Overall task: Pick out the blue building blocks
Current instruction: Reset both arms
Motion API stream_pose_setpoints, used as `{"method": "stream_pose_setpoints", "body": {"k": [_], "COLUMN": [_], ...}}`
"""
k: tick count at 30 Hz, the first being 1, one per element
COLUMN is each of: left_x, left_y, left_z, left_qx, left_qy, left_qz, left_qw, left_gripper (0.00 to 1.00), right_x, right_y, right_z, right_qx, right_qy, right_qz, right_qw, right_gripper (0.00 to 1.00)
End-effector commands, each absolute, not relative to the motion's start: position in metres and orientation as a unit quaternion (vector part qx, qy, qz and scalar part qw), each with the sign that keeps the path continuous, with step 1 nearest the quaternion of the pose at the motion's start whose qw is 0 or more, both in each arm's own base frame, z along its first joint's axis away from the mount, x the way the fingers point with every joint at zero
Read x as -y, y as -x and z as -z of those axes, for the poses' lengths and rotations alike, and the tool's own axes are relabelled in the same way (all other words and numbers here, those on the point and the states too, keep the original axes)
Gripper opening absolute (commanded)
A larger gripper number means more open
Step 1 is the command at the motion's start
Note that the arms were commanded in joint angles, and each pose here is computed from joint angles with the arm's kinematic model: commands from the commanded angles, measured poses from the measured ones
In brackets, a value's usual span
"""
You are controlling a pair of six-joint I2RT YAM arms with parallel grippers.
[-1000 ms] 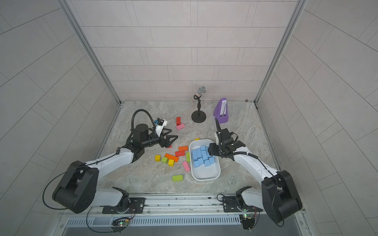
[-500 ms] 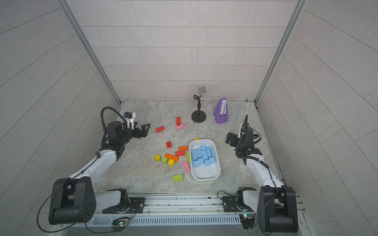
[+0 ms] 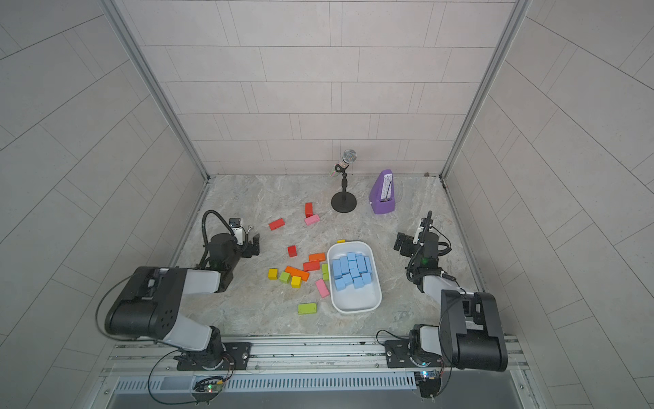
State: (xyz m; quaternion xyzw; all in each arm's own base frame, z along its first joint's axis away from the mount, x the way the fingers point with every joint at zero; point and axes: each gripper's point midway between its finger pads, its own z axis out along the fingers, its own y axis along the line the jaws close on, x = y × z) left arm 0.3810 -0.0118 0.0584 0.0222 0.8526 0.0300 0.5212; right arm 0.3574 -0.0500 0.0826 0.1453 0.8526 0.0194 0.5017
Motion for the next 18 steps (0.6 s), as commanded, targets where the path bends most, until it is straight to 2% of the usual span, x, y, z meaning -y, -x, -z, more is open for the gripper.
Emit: {"method": "stream_pose_setpoints", "body": {"k": [1,4,7,10,13,16,18], "left_x": [-0.032,-0.036,-0.039,-0.039,-0.038,-0.038,-0.038], "left_y": [-0.391,-0.393,-0.392,-0.394,-0.393,-0.392,-0.392], "left_z": [-0.087,-0.091,-0.087,-0.090,-0.088,-0.089,-0.090], "left_qx": [-0.836,-0.806,-0.821,-0.808,-0.813,-0.812,-0.809], "left_qy": [0.077,0.085,0.096,0.092,0.094,0.093,0.092], "left_qz": [-0.121,-0.121,-0.126,-0.126,-0.123,-0.124,-0.124], "left_qw": [0.530,0.574,0.548,0.568,0.561,0.562,0.567], "left_gripper": [1.00,1.00,1.00,1.00,1.00,1.00,1.00], "right_x": [0.052,0.048,0.044,0.029,0.028,0.028,0.031], "right_y": [-0.377,-0.388,-0.392,-0.396,-0.395,-0.397,-0.395], "right_z": [-0.108,-0.111,-0.105,-0.093,-0.087,-0.090,-0.088], "right_qx": [-0.825,-0.817,-0.806,-0.812,-0.829,-0.813,-0.823], "right_qy": [-0.114,-0.084,-0.075,-0.038,-0.033,-0.038,-0.042], "right_qz": [-0.005,0.009,0.013,0.027,0.034,0.033,0.048], "right_qw": [0.554,0.571,0.586,0.582,0.557,0.580,0.564], "right_gripper": [1.00,0.99,0.99,1.00,0.99,0.99,0.99]}}
